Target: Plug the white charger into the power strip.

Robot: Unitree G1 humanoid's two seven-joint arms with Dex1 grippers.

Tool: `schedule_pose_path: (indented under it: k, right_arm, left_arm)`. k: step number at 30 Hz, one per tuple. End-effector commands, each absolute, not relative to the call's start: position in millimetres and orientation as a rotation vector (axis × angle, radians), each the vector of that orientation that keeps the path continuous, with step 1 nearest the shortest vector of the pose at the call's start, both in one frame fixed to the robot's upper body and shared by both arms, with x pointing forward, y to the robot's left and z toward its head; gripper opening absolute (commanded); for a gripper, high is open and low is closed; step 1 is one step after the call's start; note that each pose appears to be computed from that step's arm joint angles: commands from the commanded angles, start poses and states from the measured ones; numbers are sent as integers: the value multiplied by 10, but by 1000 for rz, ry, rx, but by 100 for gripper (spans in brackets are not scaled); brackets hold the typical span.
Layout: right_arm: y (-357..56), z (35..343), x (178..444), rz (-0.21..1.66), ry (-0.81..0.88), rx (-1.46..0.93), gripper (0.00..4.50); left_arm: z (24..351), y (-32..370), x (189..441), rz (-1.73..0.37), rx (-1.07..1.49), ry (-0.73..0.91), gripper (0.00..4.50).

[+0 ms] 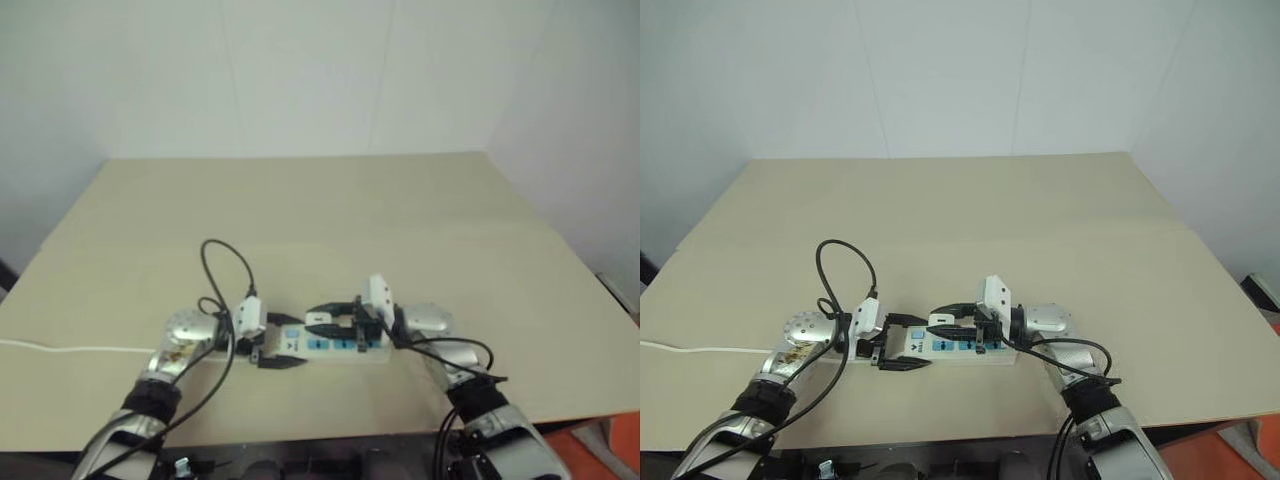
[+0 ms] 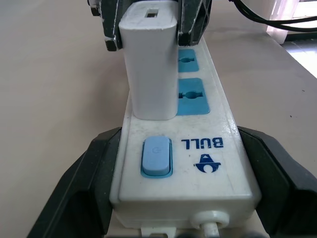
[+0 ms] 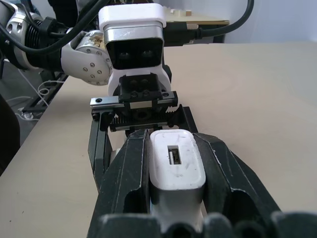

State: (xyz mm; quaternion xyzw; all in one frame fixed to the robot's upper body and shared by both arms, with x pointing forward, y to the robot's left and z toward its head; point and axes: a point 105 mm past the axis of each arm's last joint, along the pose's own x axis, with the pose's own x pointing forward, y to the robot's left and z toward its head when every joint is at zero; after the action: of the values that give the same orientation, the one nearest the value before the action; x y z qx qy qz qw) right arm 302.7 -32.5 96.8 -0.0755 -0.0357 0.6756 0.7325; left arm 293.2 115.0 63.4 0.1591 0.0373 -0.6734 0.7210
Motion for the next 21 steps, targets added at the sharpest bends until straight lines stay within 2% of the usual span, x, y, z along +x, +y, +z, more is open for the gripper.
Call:
schedule_pose_path:
  k: [1, 12, 19, 21]
  right_arm:
    - [-440, 357, 2977, 1465, 208, -224, 116]
    - [-567, 230, 2915, 1452, 261, -215, 116]
    - [-528, 250, 2917, 1451, 267, -209, 116]
    - [-526, 255, 2909, 1458, 273, -209, 187]
  left_arm:
    - [471, 1198, 2820, -1534, 393, 170, 327]
    - [476, 1237, 2832, -1517, 395, 171, 327]
    - [482, 1216, 2844, -1510, 392, 163, 327]
    - [480, 1206, 2845, -1508, 389, 161, 327]
